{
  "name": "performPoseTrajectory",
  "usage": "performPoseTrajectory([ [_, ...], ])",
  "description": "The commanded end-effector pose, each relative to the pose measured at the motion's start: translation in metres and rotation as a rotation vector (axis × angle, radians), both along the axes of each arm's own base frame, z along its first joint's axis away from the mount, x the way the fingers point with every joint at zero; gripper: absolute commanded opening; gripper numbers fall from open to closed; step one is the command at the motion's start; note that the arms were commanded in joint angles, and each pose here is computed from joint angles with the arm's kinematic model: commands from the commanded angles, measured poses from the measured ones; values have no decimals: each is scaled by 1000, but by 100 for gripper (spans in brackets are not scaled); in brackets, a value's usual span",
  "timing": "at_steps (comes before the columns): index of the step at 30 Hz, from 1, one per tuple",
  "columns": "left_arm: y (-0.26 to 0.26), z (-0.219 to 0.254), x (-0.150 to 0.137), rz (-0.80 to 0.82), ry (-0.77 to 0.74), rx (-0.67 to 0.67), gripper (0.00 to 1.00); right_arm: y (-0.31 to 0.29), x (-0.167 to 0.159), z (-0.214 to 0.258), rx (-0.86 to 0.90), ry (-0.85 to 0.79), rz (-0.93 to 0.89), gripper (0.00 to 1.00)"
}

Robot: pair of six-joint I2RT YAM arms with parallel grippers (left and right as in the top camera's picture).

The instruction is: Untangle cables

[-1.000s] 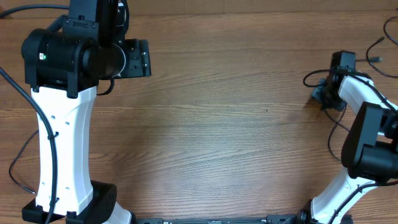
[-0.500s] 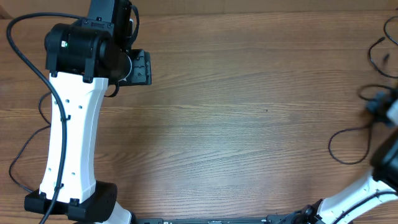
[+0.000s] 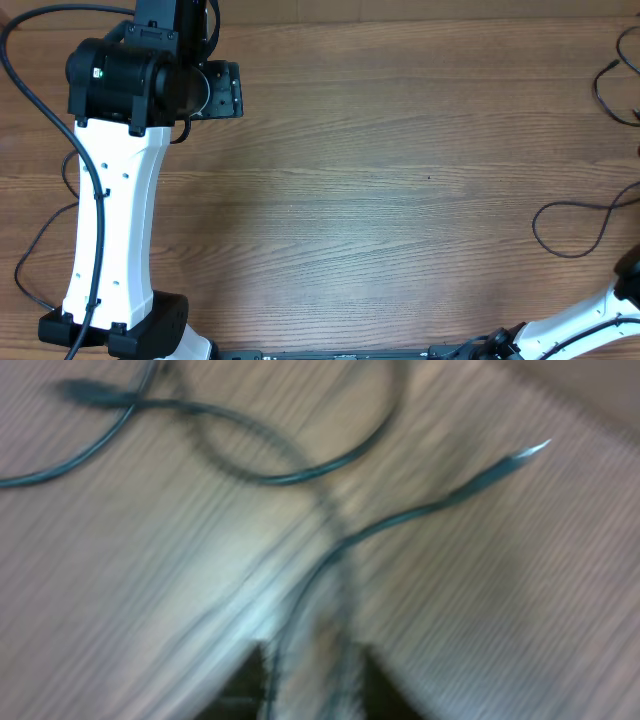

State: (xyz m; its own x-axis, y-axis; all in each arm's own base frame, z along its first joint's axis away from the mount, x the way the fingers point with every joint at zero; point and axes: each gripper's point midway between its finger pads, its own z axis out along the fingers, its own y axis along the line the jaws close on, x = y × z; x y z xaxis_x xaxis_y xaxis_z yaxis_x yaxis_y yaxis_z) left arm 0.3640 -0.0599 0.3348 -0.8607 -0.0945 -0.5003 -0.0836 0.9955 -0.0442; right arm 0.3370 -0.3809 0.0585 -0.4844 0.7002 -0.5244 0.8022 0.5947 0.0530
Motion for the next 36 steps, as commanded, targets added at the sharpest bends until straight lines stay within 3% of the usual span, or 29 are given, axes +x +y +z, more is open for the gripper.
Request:
performPoseTrajectory([
  [1,3,10,1,11,-38,8,72,30,42,53,105,-158,-21,65],
  [3,2,11,1,11,-42,7,72,47,36,57,201,-161,-134,69],
  [5,2,13,4,11,-55,5,72,72,22,48,360,-139,-323,68],
  [8,2,15,8,13,-75,4,72,107,2,32,496,-41,-467,67],
  [15,3,12,3,-10,-47,23,72,126,-42,-3,424,168,-591,68],
  [21,3,10,0,-10,-37,25,70,140,-62,-50,439,194,-647,66],
  [22,3,10,0,-11,-36,24,70,142,-64,-59,439,188,-645,56],
  [23,3,10,0,-10,-36,24,70,144,-66,-65,438,184,-644,25],
  [24,3,10,0,-11,-34,25,70,145,-67,-71,435,178,-643,4],
  [30,4,7,-5,-10,-12,30,70,133,-52,-80,392,81,-613,4],
  [36,5,6,-7,-10,-3,31,70,104,27,-45,310,-192,-251,4],
])
